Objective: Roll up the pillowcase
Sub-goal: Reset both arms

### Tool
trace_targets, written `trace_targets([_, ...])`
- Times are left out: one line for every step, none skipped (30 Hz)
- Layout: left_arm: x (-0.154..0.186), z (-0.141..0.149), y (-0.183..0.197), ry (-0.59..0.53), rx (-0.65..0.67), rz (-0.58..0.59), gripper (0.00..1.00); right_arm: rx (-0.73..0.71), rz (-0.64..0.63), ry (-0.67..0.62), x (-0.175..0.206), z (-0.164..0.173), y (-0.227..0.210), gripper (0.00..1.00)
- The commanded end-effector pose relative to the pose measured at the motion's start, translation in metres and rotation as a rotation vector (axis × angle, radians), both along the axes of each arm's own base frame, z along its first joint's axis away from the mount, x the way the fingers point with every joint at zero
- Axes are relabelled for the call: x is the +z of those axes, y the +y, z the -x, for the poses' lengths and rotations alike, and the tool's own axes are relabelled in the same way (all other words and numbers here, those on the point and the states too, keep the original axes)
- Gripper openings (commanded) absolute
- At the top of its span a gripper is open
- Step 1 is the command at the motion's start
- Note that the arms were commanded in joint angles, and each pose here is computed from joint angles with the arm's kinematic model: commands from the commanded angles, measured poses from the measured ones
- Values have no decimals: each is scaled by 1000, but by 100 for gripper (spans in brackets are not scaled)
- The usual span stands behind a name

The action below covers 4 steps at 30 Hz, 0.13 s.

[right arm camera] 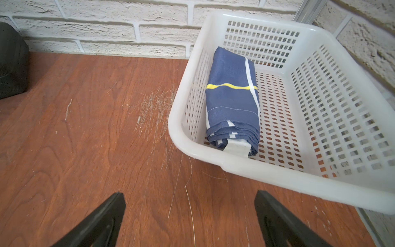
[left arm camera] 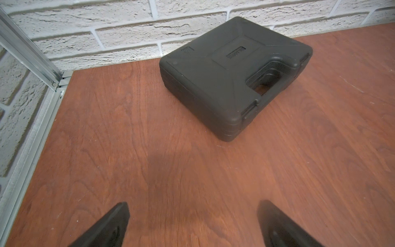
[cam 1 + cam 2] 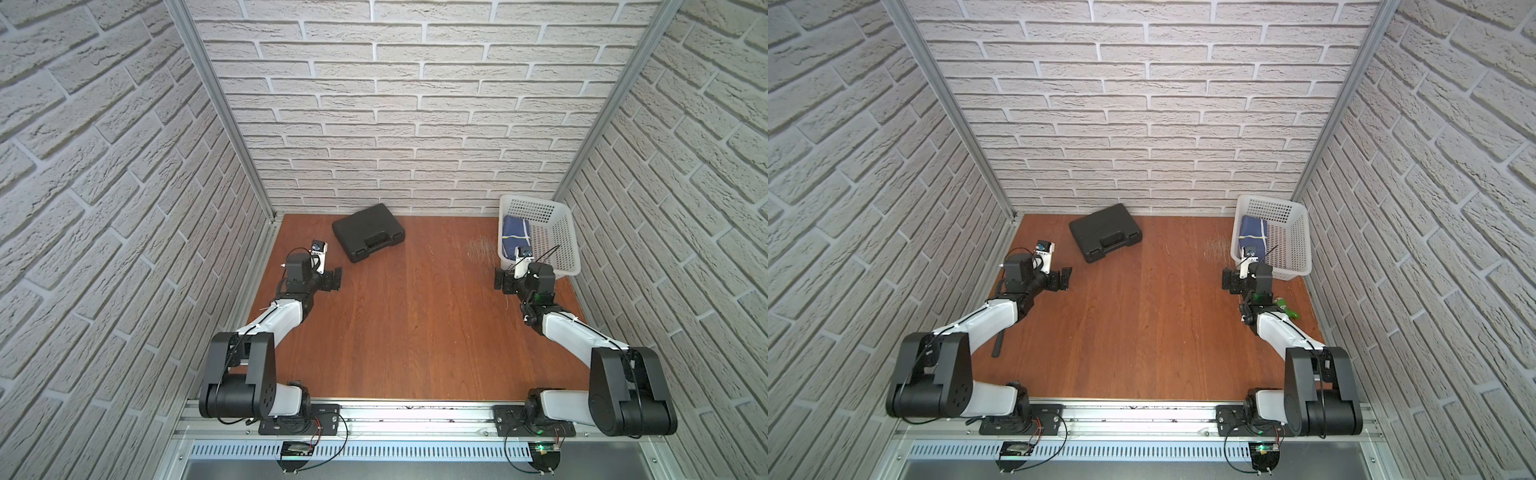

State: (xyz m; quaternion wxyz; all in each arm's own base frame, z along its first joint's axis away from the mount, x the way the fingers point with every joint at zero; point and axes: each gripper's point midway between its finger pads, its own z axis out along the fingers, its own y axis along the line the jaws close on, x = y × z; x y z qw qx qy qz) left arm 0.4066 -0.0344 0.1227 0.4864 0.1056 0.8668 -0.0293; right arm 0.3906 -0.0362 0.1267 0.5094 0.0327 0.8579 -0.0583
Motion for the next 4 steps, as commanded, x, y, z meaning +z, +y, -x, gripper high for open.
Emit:
trace_targets([12, -15, 6, -60, 21, 2, 99, -47, -18, -70, 15, -11, -4, 99])
trace_targets([12, -16, 6, -57, 22, 0, 99, -45, -25, -70, 14, -11, -3, 99])
trace_targets([12, -17, 6, -59, 20, 1, 98, -39, -24, -66, 14, -11, -3, 99])
trace_targets([12, -18, 6, -61, 19, -1, 98, -31, -23, -58, 12, -12, -1, 99])
